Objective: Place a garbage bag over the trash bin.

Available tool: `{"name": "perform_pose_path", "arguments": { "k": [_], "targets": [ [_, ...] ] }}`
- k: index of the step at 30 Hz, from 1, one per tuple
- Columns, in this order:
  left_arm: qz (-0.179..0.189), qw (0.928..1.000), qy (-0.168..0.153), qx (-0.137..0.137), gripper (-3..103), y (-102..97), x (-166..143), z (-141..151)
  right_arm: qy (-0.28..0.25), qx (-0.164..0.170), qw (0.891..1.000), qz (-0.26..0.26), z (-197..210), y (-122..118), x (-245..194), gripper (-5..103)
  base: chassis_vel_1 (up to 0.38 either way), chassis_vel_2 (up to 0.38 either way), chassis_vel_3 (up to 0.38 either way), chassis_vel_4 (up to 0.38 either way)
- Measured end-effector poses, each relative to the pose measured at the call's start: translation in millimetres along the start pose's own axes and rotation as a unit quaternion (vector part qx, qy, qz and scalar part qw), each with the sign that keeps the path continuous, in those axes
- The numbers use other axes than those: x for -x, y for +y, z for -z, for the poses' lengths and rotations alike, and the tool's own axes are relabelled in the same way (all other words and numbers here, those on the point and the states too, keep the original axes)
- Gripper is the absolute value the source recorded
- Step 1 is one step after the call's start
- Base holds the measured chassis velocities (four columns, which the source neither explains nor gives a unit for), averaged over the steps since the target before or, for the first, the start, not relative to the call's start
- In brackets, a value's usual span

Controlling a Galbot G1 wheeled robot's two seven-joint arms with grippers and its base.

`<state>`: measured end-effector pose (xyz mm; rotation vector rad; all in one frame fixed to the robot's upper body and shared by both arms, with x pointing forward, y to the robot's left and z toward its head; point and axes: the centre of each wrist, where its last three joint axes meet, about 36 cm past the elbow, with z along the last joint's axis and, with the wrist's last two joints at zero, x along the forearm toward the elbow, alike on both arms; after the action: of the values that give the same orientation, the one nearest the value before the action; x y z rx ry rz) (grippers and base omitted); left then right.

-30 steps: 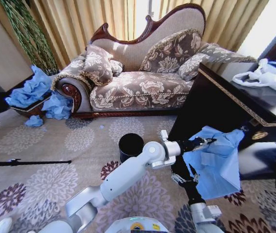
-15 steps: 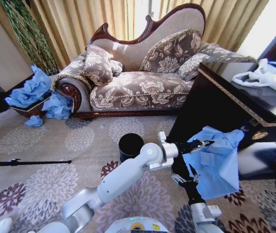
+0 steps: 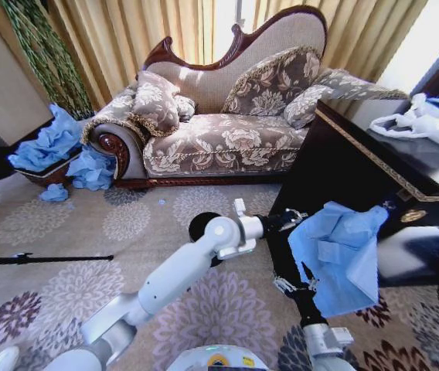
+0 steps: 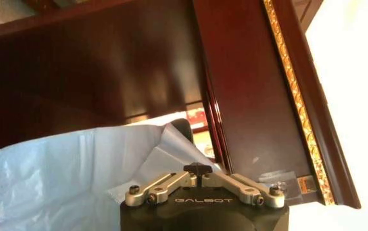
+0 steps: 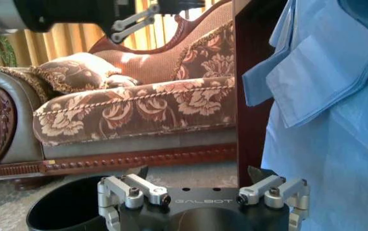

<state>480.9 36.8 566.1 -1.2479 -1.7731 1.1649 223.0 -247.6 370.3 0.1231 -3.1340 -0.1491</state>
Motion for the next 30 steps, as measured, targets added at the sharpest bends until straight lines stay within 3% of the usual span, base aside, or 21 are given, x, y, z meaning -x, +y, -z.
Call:
{"name": "perform_pose_path", "arguments": {
  "k": [4,7,8,10,12,13,19,21,24,25,30],
  "targets": [
    [-0.007,0.9999,0.012,-0.005,0,-2.8,-4,-3,0.000,0.001,1.000,-0.001,0,1,0,100,0.000,0.000,0.000,0.000],
    [-0.031,0.9988,0.033,-0.017,-1,-1.1,-3,-8,-0.001,0.002,1.000,0.000,-1,2,0,100,0.000,0.000,0.000,0.000],
    [-0.054,0.9972,0.045,-0.024,0,1.1,1,-12,-0.001,0.002,1.000,0.000,-1,2,0,100,0.000,0.000,0.000,0.000],
    [-0.089,0.9937,0.060,-0.032,10,10.8,14,-21,0.000,-0.001,1.000,0.001,-2,2,0,100,0.000,0.000,0.000,0.000],
    [-0.099,0.9923,0.066,-0.035,15,15.2,22,-26,0.001,-0.001,1.000,0.001,-3,2,-1,100,0.000,0.000,0.000,0.000],
    [-0.103,0.9915,0.070,-0.037,15,18.6,30,-30,0.001,-0.002,1.000,0.000,-3,2,-1,100,0.000,0.000,0.000,0.000],
    [-0.110,0.9898,0.076,-0.049,43,22.4,71,-52,0.004,-0.005,1.000,0.000,-5,1,-3,100,0.000,0.000,0.000,0.000],
    [-0.112,0.9897,0.075,-0.050,43,21.7,75,-53,0.004,-0.006,1.000,-0.001,-5,1,-3,100,0.000,0.000,0.000,0.000],
    [-0.119,0.9898,0.067,-0.042,59,20.3,84,-56,0.004,-0.008,1.000,-0.002,-5,0,-5,100,0.000,0.000,0.000,0.000],
    [-0.119,0.9898,0.067,-0.042,59,20.3,84,-56,0.004,-0.008,1.000,-0.002,-5,0,-5,100,0.000,0.000,0.000,0.000],
    [-0.124,0.9902,0.050,-0.041,81,18.0,81,-55,0.006,-0.011,1.000,-0.002,-6,-2,-6,100,0.000,0.000,0.000,0.000]
  ]
}}
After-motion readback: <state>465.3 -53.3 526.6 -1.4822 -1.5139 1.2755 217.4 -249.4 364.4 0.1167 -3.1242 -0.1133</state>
